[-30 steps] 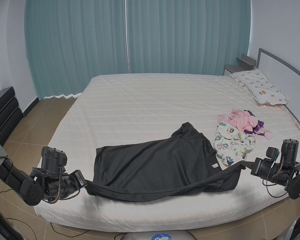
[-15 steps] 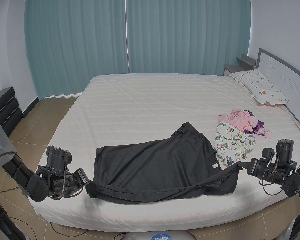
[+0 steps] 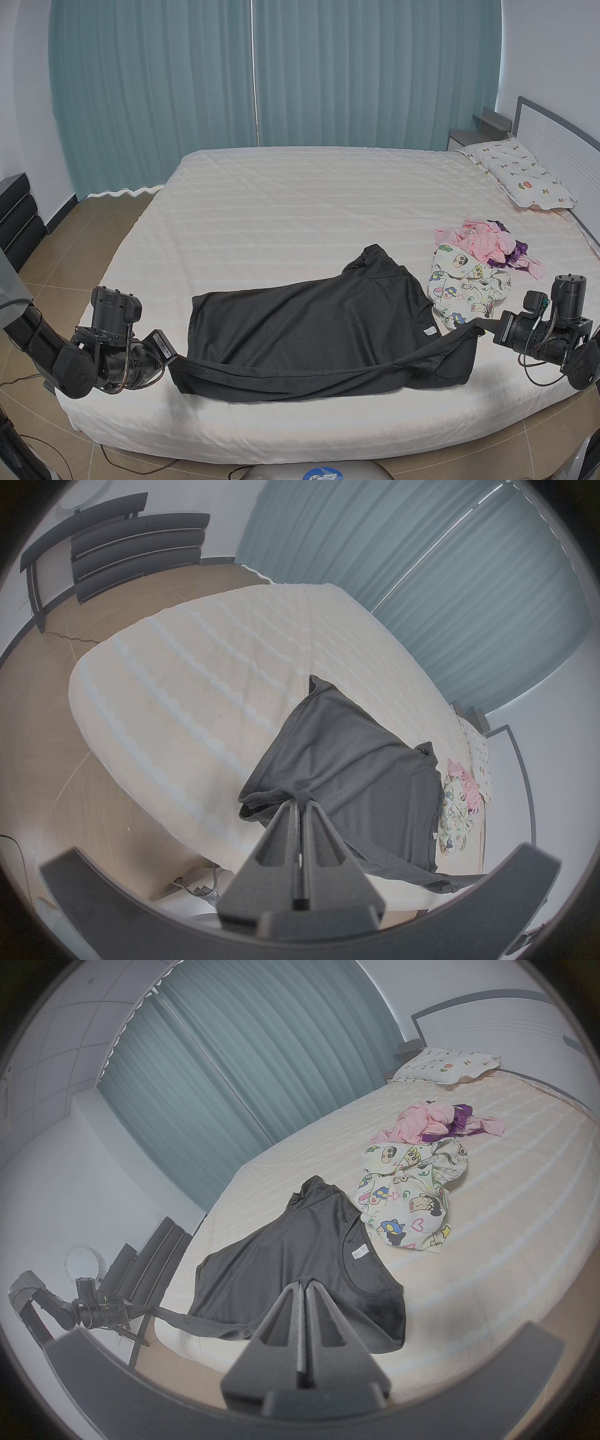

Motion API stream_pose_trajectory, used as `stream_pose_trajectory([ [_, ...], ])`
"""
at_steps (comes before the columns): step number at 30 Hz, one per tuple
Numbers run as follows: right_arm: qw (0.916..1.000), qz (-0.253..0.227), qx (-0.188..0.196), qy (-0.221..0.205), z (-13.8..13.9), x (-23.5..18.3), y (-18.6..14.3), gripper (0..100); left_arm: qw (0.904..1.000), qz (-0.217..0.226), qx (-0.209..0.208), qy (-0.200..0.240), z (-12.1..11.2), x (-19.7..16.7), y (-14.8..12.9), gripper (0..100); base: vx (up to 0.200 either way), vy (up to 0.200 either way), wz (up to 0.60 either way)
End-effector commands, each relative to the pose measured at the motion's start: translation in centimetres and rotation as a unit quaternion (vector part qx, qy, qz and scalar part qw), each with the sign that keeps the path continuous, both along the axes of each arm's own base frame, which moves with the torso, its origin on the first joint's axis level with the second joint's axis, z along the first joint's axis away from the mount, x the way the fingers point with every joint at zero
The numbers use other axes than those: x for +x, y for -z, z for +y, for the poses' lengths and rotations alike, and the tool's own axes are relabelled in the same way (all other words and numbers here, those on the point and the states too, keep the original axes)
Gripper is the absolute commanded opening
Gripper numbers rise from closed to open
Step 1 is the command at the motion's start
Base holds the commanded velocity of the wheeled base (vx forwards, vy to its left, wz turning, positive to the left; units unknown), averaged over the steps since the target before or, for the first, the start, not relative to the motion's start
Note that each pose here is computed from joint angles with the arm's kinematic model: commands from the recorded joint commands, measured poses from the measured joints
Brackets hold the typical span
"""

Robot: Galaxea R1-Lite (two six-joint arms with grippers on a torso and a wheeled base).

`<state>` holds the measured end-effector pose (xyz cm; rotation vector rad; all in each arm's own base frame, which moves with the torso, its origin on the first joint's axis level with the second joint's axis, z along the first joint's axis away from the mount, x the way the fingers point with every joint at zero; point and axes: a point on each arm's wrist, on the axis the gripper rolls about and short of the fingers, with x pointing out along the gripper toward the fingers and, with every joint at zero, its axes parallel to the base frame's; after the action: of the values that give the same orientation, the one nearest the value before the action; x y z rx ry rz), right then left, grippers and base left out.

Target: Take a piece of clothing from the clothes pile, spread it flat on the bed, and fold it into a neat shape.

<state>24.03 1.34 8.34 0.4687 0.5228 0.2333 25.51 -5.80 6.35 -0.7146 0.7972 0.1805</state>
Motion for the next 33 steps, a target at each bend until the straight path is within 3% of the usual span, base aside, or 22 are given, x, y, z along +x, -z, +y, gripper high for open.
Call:
stream_pose_trajectory([
  [1, 1.0, 0.0, 0.0, -0.001, 0.0, 0.1, 0.0, 0, 0.9999, -0.014, -0.005, -0.002, 0.1, -0.2, -0.8, 0, 0.0, 0.0, 0.0],
  [15, 0.9999, -0.011, 0.001, 0.0, 0.0, 0.5, -0.4, 0, 0.9994, -0.029, -0.014, -0.011, 0.3, -0.4, -1.6, 0, 0.014, 0.0, 0.0],
  [33, 0.9999, -0.008, 0.0, -0.01, 0.7, 1.9, 0.0, 0, 0.9998, 0.017, 0.0, -0.01, 0.3, -0.1, -0.5, 0, 0.022, 0.0, 0.0],
])
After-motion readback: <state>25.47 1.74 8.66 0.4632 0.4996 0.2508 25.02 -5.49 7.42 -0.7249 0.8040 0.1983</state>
